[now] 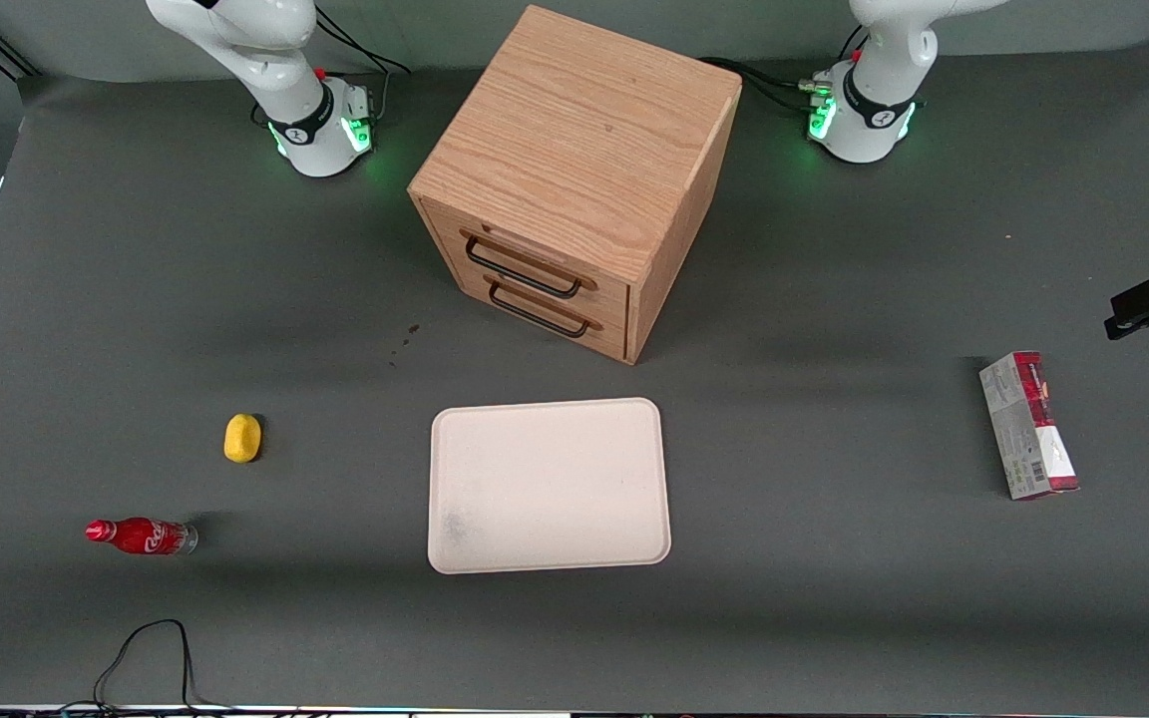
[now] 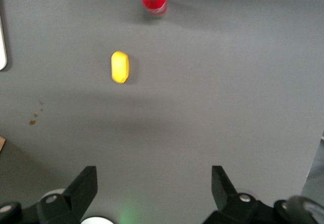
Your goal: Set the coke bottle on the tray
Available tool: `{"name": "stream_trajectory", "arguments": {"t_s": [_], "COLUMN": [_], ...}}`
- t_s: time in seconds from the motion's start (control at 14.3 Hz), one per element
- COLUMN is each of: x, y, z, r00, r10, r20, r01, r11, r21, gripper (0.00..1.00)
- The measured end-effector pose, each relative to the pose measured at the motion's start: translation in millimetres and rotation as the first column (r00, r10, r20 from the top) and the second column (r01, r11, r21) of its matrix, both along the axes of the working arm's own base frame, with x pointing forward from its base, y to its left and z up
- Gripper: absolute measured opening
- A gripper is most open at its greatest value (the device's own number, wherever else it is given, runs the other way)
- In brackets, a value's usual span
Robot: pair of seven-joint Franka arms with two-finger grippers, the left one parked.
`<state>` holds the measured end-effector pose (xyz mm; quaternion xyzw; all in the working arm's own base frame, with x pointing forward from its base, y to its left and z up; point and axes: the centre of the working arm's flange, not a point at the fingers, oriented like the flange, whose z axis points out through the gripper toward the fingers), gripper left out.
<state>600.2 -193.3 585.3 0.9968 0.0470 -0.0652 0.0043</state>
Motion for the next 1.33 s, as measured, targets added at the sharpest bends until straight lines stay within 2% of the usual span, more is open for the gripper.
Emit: {"name": "stream_trajectory", "arguments": {"t_s": [0.14, 0.49, 0.63, 0.84, 1.05, 1.33], "x": [15, 18, 28, 71, 116, 148], "y": [1, 2, 5, 10, 33, 44], "z": [-4, 4, -10, -73, -146, -199], "r00": [1.0, 1.0, 1.0, 0.998, 0.997, 0.994], "r10": [0.006, 0.01, 0.019, 0.042, 0.04, 0.03], "r20": [-0.004, 0.008, 0.011, 0.046, 0.067, 0.105], "r01": [-0.006, -0.01, -0.019, -0.042, -0.04, -0.032], "r11": [1.0, 1.0, 1.0, 0.999, 0.999, 0.999], "r21": [-0.003, -0.007, -0.006, -0.013, 0.004, 0.017], "gripper": [1.0, 1.0, 1.0, 1.0, 1.0, 1.0]}}
